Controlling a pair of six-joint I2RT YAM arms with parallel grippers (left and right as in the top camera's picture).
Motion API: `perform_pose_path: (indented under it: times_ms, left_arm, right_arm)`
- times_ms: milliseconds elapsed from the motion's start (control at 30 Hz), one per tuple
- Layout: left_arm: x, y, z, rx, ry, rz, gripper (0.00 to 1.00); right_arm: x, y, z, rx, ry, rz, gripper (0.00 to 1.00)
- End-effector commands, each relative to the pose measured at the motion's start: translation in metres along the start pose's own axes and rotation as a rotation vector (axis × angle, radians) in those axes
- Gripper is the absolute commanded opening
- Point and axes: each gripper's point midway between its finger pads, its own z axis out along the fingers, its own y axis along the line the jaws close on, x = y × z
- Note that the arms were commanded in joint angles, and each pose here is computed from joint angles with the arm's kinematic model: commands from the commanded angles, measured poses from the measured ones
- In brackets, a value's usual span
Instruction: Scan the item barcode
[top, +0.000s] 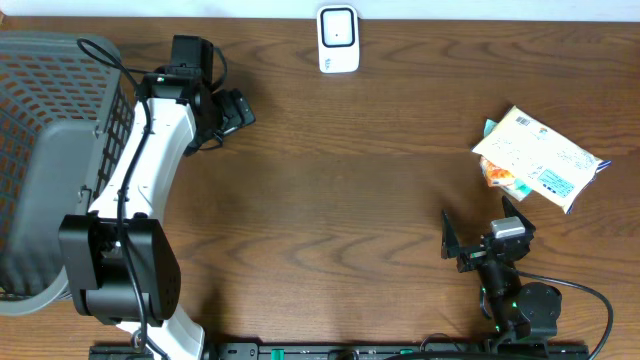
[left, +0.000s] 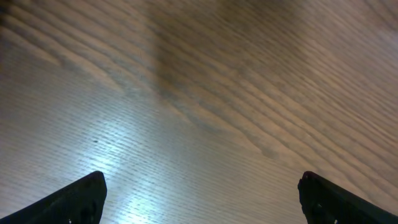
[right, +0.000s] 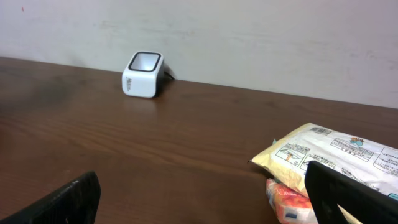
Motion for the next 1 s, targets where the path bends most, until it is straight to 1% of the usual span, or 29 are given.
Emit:
perform_pose_path:
  times_ms: [0, 133, 300, 400, 533, 767, 900, 967]
  left_arm:
    - [-0.004, 0.009, -0.002, -0.043, -0.025, 0.007, 0.98]
    - [-0.01, 0.003, -0.015, -0.015, -0.079, 0.04, 0.97]
    - [-0.012, -0.007, -0.038, 0.059, -0.228, 0.207, 0.98]
    - [-0.006, -0.004, -0.053, 0.097, -0.317, 0.257, 0.98]
    - [0.011, 0.006, -0.074, 0.135, -0.437, 0.322, 0.98]
    - [0.054, 0.031, -0.095, 0.189, -0.665, 0.431, 0.98]
    - [0.078, 0.047, -0.099, 0.204, -0.797, 0.493, 0.98]
    - [0.089, 0.054, -0.096, 0.199, -0.833, 0.524, 0.98]
  right_arm:
    - [-0.001, -0.002, -0.001, 0.009, -0.005, 0.005, 0.99]
    - [-0.001, -0.002, -0.001, 0.009, -0.005, 0.005, 0.99]
    - [-0.001, -0.002, -0.001, 0.009, -0.005, 0.005, 0.99]
    - [-0.001, -0.002, -0.001, 0.009, -0.004, 0.005, 0.99]
    - [-0.001, -0.002, -0.001, 0.009, -0.005, 0.005, 0.99]
    - [-0.001, -0.002, -0.001, 0.009, -0.005, 0.005, 0.99]
    - [-0.001, -0.002, -0.001, 0.009, -0.005, 0.005, 0.99]
    - [-0.001, -0.002, -0.001, 0.009, -0.005, 0.005, 0.99]
